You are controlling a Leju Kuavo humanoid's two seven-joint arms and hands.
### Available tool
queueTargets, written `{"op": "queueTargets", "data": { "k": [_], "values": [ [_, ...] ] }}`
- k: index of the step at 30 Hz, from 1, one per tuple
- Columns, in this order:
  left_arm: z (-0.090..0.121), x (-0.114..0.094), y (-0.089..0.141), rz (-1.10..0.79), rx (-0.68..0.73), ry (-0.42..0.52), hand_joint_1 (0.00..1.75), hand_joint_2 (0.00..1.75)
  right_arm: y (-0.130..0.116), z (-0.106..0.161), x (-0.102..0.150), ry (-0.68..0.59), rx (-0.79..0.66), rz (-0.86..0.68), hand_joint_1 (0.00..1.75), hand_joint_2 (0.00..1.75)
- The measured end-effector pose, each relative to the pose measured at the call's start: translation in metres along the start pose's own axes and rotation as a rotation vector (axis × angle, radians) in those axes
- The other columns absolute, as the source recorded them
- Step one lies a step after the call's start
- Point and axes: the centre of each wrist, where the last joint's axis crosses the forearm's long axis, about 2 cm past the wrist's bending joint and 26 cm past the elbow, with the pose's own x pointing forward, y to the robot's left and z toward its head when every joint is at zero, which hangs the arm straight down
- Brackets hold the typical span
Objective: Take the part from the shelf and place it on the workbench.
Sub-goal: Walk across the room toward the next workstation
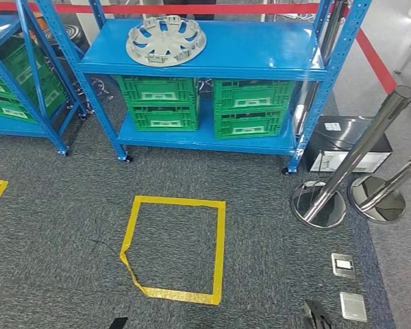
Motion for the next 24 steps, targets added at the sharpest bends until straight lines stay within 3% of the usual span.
{"op": "queueTargets", "data": {
  "k": [1, 5, 12, 16, 18, 20, 22, 24],
  "values": [
    [0.0, 0.0, 0.0001, 0.001, 0.002, 0.002, 0.0, 0.0, 0.0, 0.0, 0.0, 0.003, 0.0, 0.001, 0.0, 0.0],
    [0.0, -0.0001, 0.0003, 0.004, 0.003, 0.01, 0.0, 1.75, 0.0, 0.0, 0.0, 0.018, -0.002, 0.002, 0.0, 0.0],
    [-0.0001, -0.0002, 0.0009, 0.007, 0.005, 0.023, 0.0, 1.75, 0.0004, 0.0001, -0.0002, 0.027, -0.003, 0.015, 0.0, 0.0],
    [-0.0001, -0.0002, 0.0013, -0.001, 0.006, 0.034, 0.0, 1.75, 0.0007, 0.0001, -0.0002, 0.024, -0.001, 0.026, 0.0, 1.75],
    [-0.0001, -0.0002, 0.0008, -0.083, -0.01, 0.025, 0.0, 0.87, 0.0012, 0.0001, -0.0001, 0.011, 0.019, 0.076, 0.0, 0.87],
    [0.0, -0.0002, -0.0001, -0.321, -0.045, -0.025, 0.0, 0.0, 0.0023, 0.0002, 0.0, -0.01, 0.062, 0.176, 0.0, 0.0],
    [0.0, 0.0002, -0.0006, -0.604, -0.068, -0.077, 0.0, 0.0, 0.0031, 0.0002, 0.0001, -0.021, 0.091, 0.248, 0.0, 0.0],
    [0.0001, 0.0004, -0.0008, -0.753, -0.071, -0.099, 0.0, 0.0, 0.0034, 0.0003, 0.0, -0.023, 0.099, 0.265, 0.0, 0.0]
  ]
}}
